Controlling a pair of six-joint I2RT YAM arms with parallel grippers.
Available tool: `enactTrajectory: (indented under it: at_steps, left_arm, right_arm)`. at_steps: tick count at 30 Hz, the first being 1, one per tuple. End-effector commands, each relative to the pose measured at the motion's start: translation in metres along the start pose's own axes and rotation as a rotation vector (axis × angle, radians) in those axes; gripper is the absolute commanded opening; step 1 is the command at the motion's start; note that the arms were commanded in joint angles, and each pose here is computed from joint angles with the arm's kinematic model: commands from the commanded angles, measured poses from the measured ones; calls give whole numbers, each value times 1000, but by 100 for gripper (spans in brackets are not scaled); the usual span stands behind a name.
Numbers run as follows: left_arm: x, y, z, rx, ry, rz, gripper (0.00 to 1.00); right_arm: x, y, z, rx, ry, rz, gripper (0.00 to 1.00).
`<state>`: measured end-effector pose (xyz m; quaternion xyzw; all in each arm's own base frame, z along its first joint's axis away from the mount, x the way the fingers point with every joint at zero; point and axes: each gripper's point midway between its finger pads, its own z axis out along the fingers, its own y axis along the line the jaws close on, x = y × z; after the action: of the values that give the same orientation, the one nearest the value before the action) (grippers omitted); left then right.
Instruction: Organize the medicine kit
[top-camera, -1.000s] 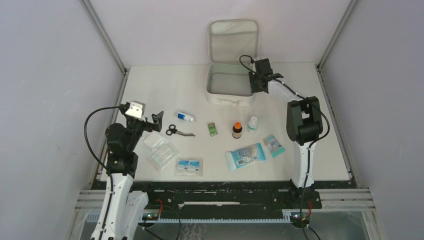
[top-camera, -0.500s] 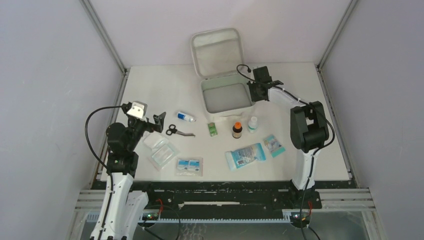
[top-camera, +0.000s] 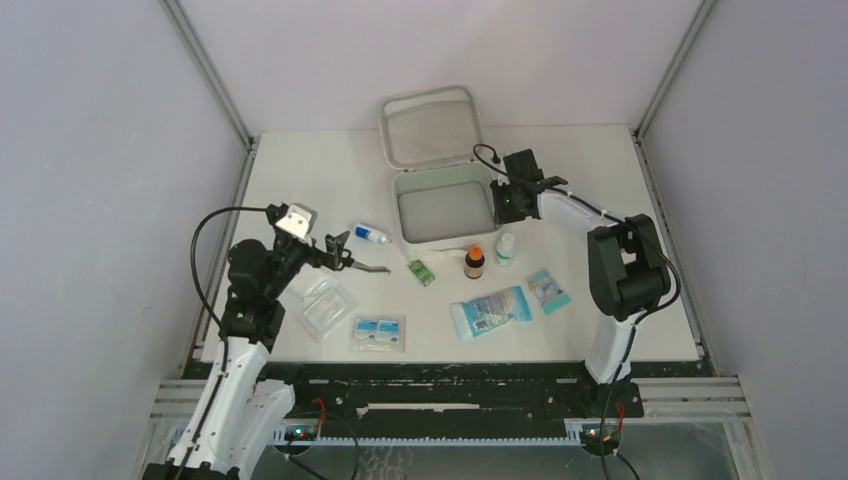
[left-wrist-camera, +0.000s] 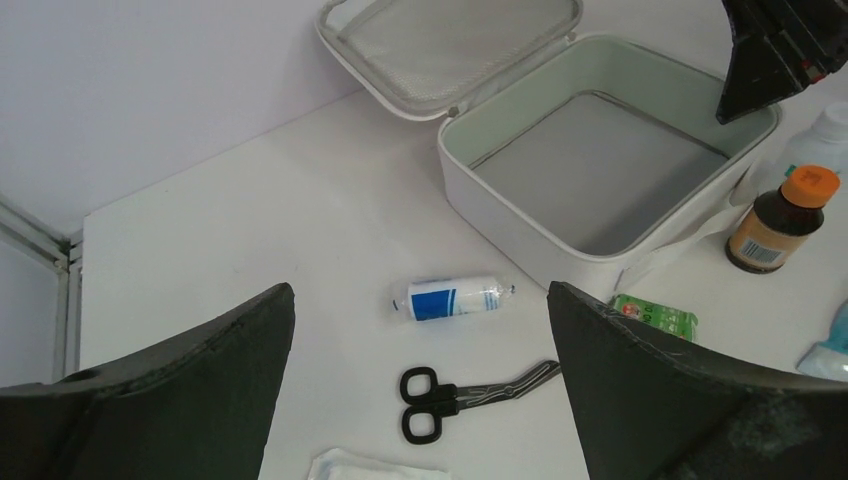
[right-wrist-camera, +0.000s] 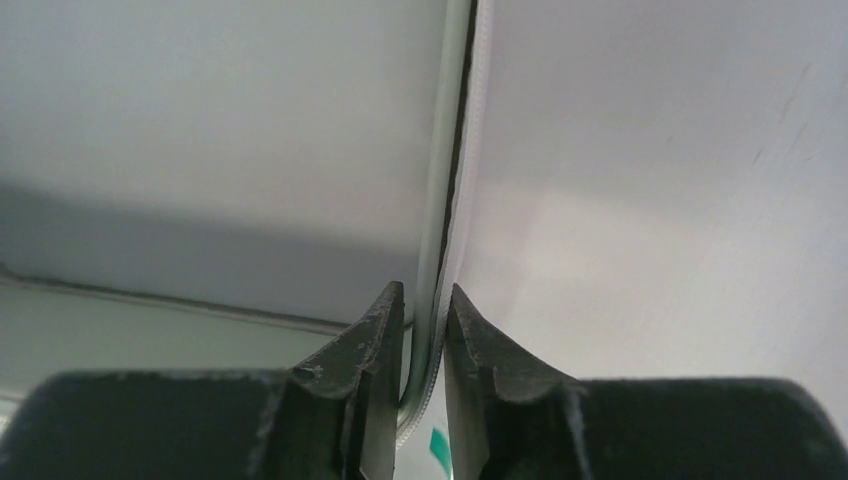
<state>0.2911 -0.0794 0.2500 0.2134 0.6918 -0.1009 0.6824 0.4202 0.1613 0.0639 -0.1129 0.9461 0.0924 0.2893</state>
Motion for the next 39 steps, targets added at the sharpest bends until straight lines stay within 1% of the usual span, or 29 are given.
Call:
enactTrajectory:
  at_steps: [1,7,9,11,16,19,21,24,27,33,39]
  left_arm:
    - [-12,-6,6,32,-20,80,100]
    - [-4,-25,9,105,-6,121,100]
    - [-3,-27,10,116,-3,122,100]
    - [-3,-29,10,125,-3,122,100]
    - [-2,-33,10,142,-3,135,100]
    - [-3,-36,10,150,-6,143,100]
    - [-1,-37,10,156,-4,149,100]
    - [1,-39,10,162,-2,161,100]
    - [1,-42,10,171,-5,169,100]
    - [-1,-45,9,182,-13,179,100]
    - [-3,-48,9,193,-19,183,100]
  right_arm:
    - [-11,18,-30,-67,-53,11,23]
    - [-27,13,-67,-49,-167,-92,43]
    - [-33,11,-82,-43,-211,-139,48]
    - [-22,11,-89,-55,-202,-193,51]
    - [-3,18,-102,-111,-168,-288,68]
    - [9,19,-101,-129,-132,-320,73]
    - [17,20,-97,-146,-107,-332,74]
    - [28,22,-90,-166,-65,-345,73]
    - [36,24,-83,-183,-31,-354,68]
    - [41,24,-73,-177,-7,-378,57]
    - [42,22,-70,-163,1,-389,41]
